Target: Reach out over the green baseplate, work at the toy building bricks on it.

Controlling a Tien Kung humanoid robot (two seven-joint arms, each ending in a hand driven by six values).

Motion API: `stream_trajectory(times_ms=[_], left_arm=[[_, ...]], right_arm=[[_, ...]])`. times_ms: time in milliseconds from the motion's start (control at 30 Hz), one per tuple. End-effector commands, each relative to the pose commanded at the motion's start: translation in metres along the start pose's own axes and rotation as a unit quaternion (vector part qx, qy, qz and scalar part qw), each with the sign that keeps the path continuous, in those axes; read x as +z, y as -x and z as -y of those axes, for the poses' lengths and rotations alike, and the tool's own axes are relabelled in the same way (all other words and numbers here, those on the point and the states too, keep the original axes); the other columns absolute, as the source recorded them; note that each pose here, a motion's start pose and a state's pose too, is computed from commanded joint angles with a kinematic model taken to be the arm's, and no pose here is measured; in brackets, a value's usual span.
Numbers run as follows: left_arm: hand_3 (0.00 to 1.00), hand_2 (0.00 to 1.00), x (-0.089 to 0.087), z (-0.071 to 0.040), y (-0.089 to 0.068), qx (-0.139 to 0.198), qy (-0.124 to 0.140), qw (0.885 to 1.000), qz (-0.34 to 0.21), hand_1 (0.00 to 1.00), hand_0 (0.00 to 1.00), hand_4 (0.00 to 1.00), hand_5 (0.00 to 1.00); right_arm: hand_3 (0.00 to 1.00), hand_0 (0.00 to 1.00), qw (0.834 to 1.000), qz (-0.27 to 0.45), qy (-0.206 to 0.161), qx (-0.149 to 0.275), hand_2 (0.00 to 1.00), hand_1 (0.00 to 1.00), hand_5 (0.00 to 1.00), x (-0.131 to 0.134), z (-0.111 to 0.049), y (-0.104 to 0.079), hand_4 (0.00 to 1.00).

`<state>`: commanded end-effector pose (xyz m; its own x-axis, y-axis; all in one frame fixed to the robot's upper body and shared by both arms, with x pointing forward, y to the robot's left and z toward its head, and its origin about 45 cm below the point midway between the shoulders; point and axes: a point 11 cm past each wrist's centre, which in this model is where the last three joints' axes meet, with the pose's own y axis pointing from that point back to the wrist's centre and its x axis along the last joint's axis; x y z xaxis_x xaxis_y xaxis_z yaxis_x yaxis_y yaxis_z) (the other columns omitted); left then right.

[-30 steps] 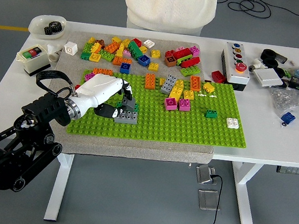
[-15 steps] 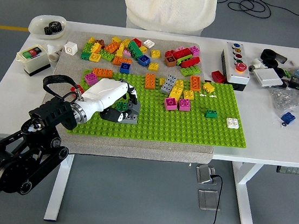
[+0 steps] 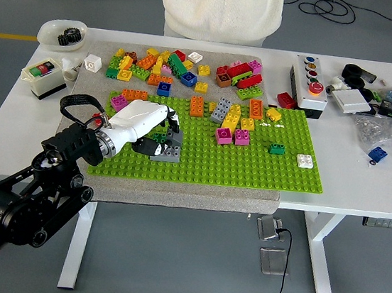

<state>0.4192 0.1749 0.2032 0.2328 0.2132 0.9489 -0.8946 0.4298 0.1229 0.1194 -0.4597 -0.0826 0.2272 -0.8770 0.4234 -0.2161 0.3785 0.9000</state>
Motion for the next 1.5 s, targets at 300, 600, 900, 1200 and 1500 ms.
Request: stream_trajectory(times_ms=[300, 600, 900, 1200, 1500], left_arm=[[0.522, 0.537, 0.003, -0.003, 0.007, -0.007, 0.002, 1.0, 0.001, 0.564, 0.586, 0.424, 0.002], [0.522, 0.536, 0.001, -0.002, 0.008, -0.008, 0.0, 1.0, 0.001, 0.564, 0.585, 0.428, 0.002], [0.522, 0.536, -0.002, -0.003, 0.016, -0.016, -0.005, 1.0, 0.003, 0.564, 0.585, 0.426, 0.002], [0.522, 0.536, -0.003, -0.004, 0.018, -0.02, -0.005, 1.0, 0.004, 0.564, 0.585, 0.427, 0.002], [0.525, 0.539, -0.004, -0.004, 0.019, -0.026, -0.004, 1.0, 0.001, 0.566, 0.587, 0.429, 0.002]], right_arm=[[0.633, 0.741, 1.0, 0.0, 0.0, 0.0, 0.684, 0.643, 0.529, 0.0, 0.0, 0.0, 0.819], [0.632, 0.741, 1.0, 0.0, 0.0, 0.0, 0.683, 0.644, 0.529, 0.0, 0.0, 0.0, 0.819], [0.633, 0.741, 1.0, -0.001, 0.0, 0.0, 0.683, 0.644, 0.529, 0.0, 0.0, 0.001, 0.819], [0.632, 0.741, 1.0, -0.002, 0.002, 0.0, 0.683, 0.644, 0.529, 0.002, 0.0, 0.0, 0.819], [0.631, 0.741, 1.0, -0.002, 0.0, -0.001, 0.684, 0.644, 0.529, 0.001, 0.0, 0.001, 0.819]])
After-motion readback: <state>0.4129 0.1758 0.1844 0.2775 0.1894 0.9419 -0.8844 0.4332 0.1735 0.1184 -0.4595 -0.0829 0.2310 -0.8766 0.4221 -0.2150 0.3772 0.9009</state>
